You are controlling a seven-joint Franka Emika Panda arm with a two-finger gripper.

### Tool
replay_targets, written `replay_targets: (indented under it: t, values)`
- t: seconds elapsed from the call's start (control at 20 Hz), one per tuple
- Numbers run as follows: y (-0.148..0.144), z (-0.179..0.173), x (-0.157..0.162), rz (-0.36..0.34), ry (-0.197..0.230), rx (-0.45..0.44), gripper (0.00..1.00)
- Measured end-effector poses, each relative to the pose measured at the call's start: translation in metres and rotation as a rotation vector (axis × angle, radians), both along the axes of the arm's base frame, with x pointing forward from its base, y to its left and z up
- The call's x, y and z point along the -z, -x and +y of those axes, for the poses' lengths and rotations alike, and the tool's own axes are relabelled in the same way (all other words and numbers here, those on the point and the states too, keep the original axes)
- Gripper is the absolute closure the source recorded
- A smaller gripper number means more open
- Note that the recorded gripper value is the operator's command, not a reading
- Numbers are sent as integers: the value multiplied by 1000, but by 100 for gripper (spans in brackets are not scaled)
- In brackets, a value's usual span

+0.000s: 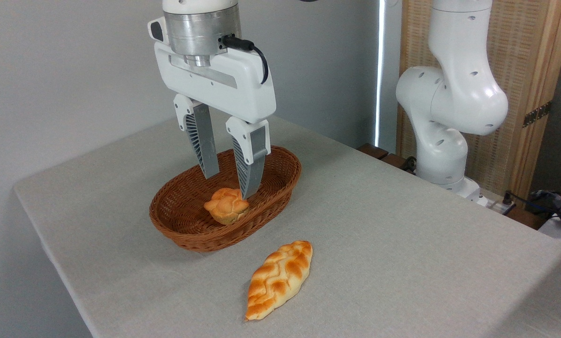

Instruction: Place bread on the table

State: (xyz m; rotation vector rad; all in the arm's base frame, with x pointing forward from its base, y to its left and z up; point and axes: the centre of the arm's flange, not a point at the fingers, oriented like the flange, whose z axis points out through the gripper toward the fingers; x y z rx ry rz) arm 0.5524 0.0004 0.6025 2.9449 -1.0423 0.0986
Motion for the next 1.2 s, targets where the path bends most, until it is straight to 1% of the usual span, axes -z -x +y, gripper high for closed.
replay_targets:
  t: [0.5, 0.85, 1.05, 1.2]
  values:
    - [2, -2, 1, 16, 0, 4, 0]
    - [6, -14, 5, 58, 1, 26, 0]
    - [8, -38, 14, 81, 32, 62, 0]
    - [13, -71, 35, 117, 32, 118, 0]
